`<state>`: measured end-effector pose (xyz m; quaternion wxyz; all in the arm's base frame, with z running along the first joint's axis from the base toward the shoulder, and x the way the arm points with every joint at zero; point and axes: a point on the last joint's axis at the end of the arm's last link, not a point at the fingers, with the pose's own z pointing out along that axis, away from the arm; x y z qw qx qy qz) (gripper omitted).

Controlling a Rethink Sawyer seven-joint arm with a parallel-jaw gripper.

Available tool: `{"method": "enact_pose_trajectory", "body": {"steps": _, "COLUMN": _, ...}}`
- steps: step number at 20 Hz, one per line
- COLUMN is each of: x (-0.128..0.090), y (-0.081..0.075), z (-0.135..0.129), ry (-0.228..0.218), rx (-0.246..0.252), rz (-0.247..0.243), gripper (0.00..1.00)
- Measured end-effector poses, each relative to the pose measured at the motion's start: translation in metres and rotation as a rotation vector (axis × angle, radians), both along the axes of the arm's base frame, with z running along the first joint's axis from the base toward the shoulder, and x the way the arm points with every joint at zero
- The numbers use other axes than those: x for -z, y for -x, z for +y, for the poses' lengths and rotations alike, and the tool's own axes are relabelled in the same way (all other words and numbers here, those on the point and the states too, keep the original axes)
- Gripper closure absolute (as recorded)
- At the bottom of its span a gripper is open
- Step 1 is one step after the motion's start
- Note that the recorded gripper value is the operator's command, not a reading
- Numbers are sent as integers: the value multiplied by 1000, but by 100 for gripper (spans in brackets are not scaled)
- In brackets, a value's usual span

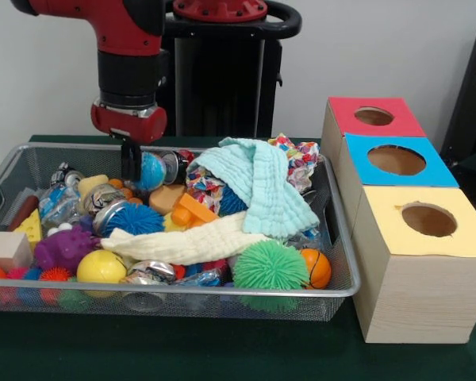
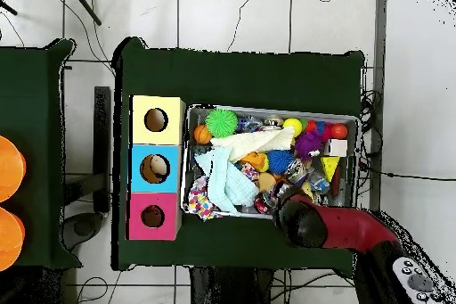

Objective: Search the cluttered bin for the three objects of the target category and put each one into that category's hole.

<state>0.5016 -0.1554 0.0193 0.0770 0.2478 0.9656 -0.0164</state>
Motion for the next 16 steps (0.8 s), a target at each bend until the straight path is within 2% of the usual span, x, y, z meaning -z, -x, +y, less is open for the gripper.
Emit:
{"method": "enact_pose_trajectory", "body": {"steps": 4, "x": -16, "y": -8, "z": 0, "ry": -12, "rx": 1, "rz": 90, "gripper": 100}}
{"method": "enact_pose_trajectory", "body": {"steps": 6, "x": -22, "y": -13, "z": 2, "ry": -15, "rx": -4, "rz": 107, "gripper": 100}}
{"method": "enact_pose_trajectory", "body": {"steps": 9, "x": -29, "y": -21, "z": 3, "ry": -17, "rx": -12, "rz": 109, "gripper": 100}}
{"method": "enact_pose_trajectory", "body": {"steps": 16, "x": -42, "y": -57, "z": 2, "ry": -22, "rx": -27, "rz": 43, "gripper": 100}}
